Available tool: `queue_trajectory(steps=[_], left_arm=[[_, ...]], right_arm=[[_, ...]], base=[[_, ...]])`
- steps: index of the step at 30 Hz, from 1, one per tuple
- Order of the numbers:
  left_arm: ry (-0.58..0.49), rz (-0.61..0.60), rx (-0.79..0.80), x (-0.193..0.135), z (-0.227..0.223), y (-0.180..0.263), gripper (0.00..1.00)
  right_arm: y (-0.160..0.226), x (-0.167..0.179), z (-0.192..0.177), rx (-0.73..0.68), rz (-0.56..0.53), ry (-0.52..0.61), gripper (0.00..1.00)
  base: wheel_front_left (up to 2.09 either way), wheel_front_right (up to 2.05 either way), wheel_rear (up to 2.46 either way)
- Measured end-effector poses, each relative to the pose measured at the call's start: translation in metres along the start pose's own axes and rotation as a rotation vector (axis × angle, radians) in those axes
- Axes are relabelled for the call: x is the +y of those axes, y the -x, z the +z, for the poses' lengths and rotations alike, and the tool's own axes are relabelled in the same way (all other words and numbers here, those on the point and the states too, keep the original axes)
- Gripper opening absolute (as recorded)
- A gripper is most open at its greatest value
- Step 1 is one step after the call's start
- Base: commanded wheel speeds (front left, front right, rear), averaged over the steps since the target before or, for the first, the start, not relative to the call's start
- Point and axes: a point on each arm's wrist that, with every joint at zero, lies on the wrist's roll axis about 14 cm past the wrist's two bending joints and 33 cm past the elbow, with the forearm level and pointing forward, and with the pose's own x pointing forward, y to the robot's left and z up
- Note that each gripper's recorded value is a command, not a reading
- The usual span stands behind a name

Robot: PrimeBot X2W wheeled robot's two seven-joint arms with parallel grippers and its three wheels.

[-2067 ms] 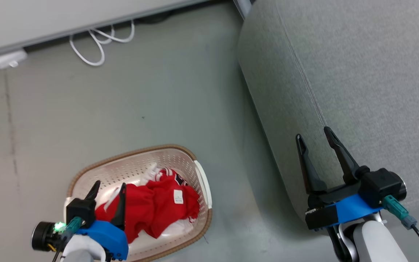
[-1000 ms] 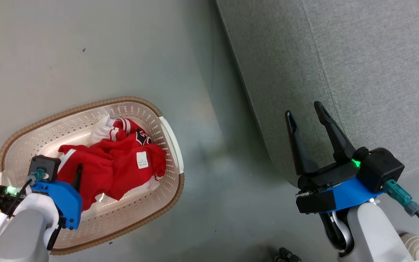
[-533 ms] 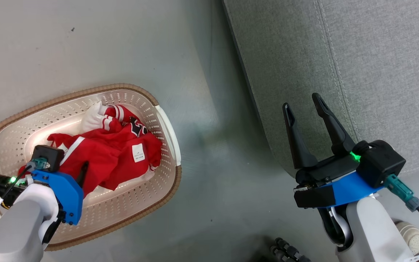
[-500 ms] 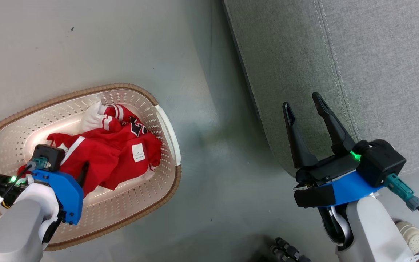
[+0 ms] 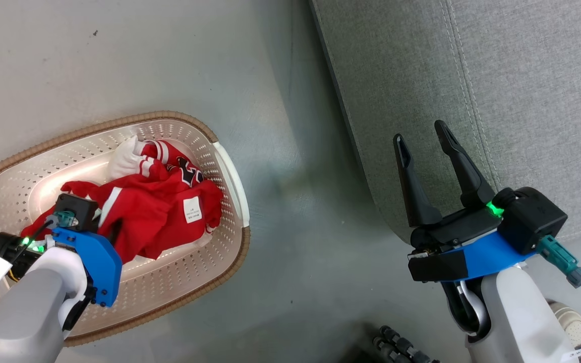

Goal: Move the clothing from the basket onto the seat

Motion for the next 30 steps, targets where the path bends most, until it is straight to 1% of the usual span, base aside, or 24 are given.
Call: queue_trajectory(steps=[1, 15, 19, 26, 30], left_arm=[[-0.002, -0.001, -0.003, 0.0, 0.001, 0.0, 0.0], [0.022, -0.006, -0.017, -0.001, 0.003, 0.001, 0.0], [0.037, 0.002, -0.047, -0.002, 0.009, 0.005, 0.0], [0.087, 0.025, -0.148, -0.013, 0.03, 0.026, 0.0], [0.084, 0.035, -0.202, -0.025, 0.04, 0.046, 0.0]], right_arm=[[0.0, 0.0, 0.0, -0.001, 0.0, -0.001, 1.0], [-0.004, 0.004, 0.002, -0.009, 0.011, -0.01, 1.0], [-0.005, 0.005, 0.004, -0.016, 0.016, -0.008, 1.0], [-0.004, 0.014, 0.025, -0.071, 0.042, 0.004, 1.0], [0.003, 0.02, 0.043, -0.113, 0.057, 0.005, 1.0]], base=[[0.0, 0.0, 0.0], [0.0, 0.0, 0.0], [0.0, 0.0, 0.0], [0.0, 0.0, 0.0], [0.0, 0.0, 0.0]])
